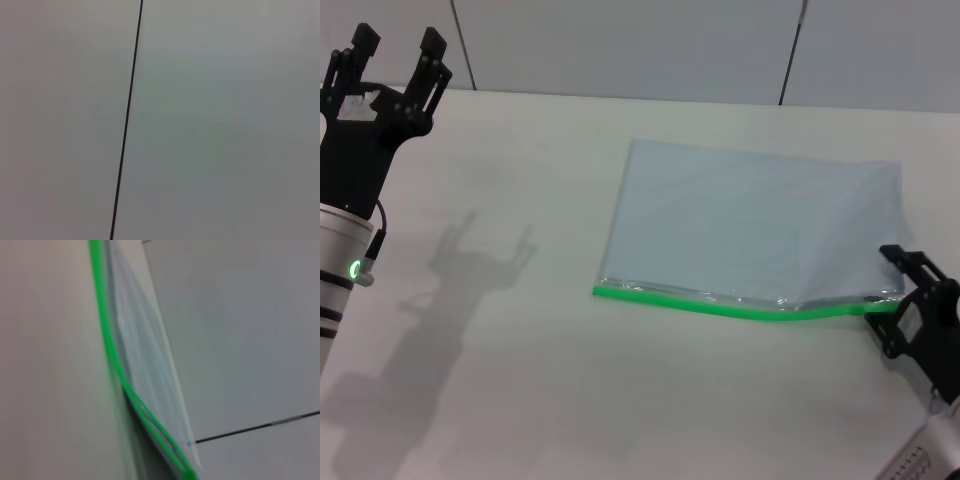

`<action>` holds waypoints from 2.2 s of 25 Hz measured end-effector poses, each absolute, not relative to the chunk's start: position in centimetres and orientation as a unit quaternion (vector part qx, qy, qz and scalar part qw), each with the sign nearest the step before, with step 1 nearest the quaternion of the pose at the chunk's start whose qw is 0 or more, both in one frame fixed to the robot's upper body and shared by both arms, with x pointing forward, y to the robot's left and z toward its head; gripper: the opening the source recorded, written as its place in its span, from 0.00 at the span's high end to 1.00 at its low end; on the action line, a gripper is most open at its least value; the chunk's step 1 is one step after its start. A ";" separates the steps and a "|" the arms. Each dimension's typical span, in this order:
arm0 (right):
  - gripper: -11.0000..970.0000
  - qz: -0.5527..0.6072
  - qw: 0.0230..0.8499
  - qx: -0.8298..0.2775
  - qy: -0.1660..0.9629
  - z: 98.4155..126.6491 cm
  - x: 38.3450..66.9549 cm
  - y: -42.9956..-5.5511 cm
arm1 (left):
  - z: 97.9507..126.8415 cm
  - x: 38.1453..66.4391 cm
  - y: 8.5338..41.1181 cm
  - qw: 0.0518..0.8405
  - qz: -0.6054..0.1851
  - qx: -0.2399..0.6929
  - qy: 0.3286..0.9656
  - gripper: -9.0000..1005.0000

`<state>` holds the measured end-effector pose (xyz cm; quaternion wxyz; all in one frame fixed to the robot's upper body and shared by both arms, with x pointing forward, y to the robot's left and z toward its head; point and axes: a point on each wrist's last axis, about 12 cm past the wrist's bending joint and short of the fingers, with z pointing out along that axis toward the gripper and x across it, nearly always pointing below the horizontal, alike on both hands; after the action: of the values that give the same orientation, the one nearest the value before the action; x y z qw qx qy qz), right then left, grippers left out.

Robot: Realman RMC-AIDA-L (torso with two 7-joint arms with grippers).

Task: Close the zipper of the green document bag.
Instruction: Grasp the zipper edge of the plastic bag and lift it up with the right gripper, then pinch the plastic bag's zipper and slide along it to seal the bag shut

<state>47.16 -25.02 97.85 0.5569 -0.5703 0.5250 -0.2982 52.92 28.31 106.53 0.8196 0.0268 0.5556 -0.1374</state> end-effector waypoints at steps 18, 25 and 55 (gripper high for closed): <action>0.81 -0.291 0.564 -0.577 0.514 98.3 47.6 -23.4 | 106.5 52.9 28.3 0.820 -0.137 0.027 0.556 0.22; 0.92 -0.288 0.575 -0.582 0.497 98.9 48.0 -22.1 | 106.5 53.1 28.0 0.816 -0.142 0.041 0.559 0.22; 0.93 -0.215 0.634 -0.586 0.457 102.0 52.0 -17.2 | 103.8 52.7 18.1 0.706 -0.112 0.479 0.509 0.22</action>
<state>52.03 -17.16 102.00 0.6339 -0.5860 0.4566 -0.2153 52.66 18.08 103.79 0.7058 0.4793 0.5094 -0.1119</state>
